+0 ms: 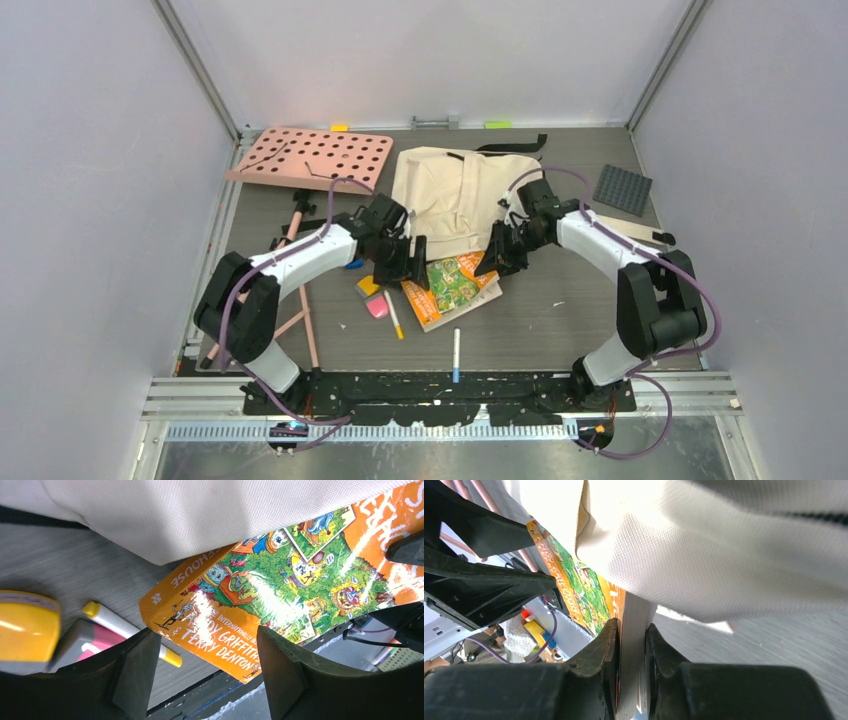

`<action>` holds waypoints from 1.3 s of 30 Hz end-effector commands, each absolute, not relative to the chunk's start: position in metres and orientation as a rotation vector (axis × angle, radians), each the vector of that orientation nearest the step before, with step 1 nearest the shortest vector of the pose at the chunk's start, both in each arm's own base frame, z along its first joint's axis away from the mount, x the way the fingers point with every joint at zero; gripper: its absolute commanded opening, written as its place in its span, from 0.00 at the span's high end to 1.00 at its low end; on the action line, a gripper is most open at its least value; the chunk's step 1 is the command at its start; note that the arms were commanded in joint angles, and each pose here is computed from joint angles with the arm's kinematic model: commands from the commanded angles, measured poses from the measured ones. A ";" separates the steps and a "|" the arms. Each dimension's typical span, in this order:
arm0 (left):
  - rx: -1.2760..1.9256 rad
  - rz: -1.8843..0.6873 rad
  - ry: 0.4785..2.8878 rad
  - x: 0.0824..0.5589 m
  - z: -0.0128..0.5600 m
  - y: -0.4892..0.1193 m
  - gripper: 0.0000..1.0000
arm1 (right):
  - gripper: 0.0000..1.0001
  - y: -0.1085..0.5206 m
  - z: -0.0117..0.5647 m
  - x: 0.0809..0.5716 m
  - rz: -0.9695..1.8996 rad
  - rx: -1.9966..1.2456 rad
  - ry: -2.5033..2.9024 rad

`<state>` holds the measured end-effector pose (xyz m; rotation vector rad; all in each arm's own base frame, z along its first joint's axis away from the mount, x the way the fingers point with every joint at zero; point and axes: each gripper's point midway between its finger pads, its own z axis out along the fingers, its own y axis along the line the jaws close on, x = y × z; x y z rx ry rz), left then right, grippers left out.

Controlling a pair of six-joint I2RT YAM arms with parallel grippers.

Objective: Pack the student bag
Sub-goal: Pick up the book from the center of the board.

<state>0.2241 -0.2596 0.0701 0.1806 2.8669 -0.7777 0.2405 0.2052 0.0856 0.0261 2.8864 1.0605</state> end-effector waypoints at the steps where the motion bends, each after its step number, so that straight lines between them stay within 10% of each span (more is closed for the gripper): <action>1: 0.355 -0.769 2.618 0.261 0.147 -0.269 0.28 | 0.99 0.217 0.153 0.233 1.179 -0.075 2.794; 17: 0.456 -1.027 2.122 0.273 0.334 -0.259 0.13 | 0.99 0.227 0.287 0.219 1.340 -0.357 2.524; 26: 0.343 -0.437 2.108 0.300 0.345 -0.174 0.08 | 0.99 0.220 0.308 0.237 1.196 -0.471 2.481; 39: 0.576 -1.231 2.032 0.266 0.344 -0.275 0.07 | 0.99 0.247 0.353 0.227 1.464 -0.607 2.334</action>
